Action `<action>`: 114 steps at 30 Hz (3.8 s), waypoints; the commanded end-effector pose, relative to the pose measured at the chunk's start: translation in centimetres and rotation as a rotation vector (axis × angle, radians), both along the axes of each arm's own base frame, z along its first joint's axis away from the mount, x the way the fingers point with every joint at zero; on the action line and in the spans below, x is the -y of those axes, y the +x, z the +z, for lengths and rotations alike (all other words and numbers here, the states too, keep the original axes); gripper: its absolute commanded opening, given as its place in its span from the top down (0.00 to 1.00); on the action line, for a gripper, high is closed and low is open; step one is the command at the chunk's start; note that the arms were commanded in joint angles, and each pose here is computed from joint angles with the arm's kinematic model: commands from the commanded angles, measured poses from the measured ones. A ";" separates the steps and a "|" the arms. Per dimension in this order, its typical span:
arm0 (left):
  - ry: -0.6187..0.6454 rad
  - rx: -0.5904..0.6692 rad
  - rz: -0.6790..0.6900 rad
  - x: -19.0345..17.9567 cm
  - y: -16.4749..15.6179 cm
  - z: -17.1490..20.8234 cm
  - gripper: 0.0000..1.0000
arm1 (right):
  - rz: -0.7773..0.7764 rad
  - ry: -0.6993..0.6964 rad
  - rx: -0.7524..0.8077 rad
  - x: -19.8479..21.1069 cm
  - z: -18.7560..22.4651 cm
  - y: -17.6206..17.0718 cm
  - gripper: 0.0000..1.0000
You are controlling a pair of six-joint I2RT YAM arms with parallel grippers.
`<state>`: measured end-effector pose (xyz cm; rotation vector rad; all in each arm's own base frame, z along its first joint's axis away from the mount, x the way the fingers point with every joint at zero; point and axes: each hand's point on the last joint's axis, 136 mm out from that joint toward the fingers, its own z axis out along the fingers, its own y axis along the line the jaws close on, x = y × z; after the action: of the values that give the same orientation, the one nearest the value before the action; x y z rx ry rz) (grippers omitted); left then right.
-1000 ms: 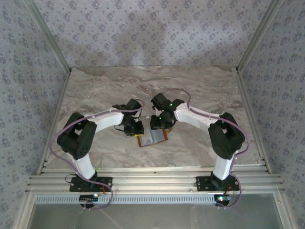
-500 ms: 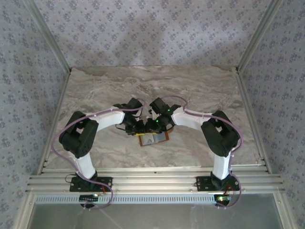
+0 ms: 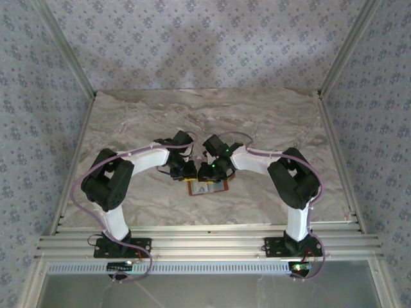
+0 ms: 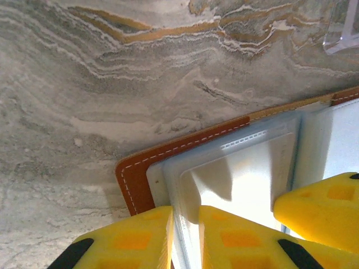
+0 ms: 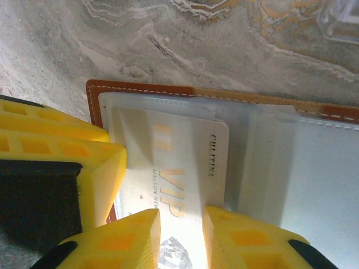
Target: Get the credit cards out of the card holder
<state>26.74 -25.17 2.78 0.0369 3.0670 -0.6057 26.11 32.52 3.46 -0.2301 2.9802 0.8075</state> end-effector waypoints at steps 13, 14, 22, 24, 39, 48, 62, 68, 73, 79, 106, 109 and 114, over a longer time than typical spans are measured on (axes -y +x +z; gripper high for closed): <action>0.043 -0.008 -0.026 -0.2 0.1 -0.8 0.80 | -0.031 -0.163 0.003 3.7 -2.2 -0.3 0.72; 0.044 -0.007 -0.026 -0.2 0.1 -0.8 0.80 | -0.032 -0.165 0.009 3.7 -2.1 -0.3 0.72; 0.049 -0.006 -0.032 -0.2 0.3 -0.7 0.80 | -0.045 -0.173 0.020 4.4 -1.9 -0.1 0.70; 0.052 -0.006 -0.035 -0.2 0.4 -0.7 0.81 | -0.049 -0.176 0.021 4.5 -1.9 -0.1 0.70; 0.062 0.020 -0.047 0.1 2.1 -0.4 0.81 | -0.058 -0.134 0.015 4.2 -1.0 -0.8 0.66; 0.029 0.052 -0.054 1.0 1.3 2.1 0.80 | -0.083 -0.050 0.044 3.6 1.6 0.3 0.65; 0.045 0.016 -0.067 1.4 -0.7 0.7 0.80 | -0.080 -0.009 0.007 4.0 1.5 1.5 0.65; 0.085 0.007 -0.068 0.5 -1.2 -0.2 0.81 | -0.069 0.009 -0.015 3.3 1.1 1.7 0.66; 0.098 -0.003 -0.071 0.2 -1.4 -0.8 0.82 | -0.060 0.034 -0.023 2.7 0.9 1.7 0.66; 0.129 -0.005 -0.077 -0.4 -1.5 -1.5 0.82 | -0.053 0.058 -0.024 2.3 1.0 1.7 0.67; 0.076 -0.089 -0.109 -1.4 -2.4 -4.5 0.85 | -0.037 0.249 -0.020 1.2 1.8 1.2 0.76; 0.083 -0.092 -0.109 -1.6 -2.4 -4.5 0.85 | -0.038 0.287 -0.003 0.9 2.7 1.3 0.78; 0.088 -0.095 -0.111 -1.9 -2.5 -4.6 0.85 | -0.031 0.347 0.007 0.3 3.4 1.3 0.80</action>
<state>26.23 -26.28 2.39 0.1956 3.0687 -0.7168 27.49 30.55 4.62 -0.1127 2.8510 1.1413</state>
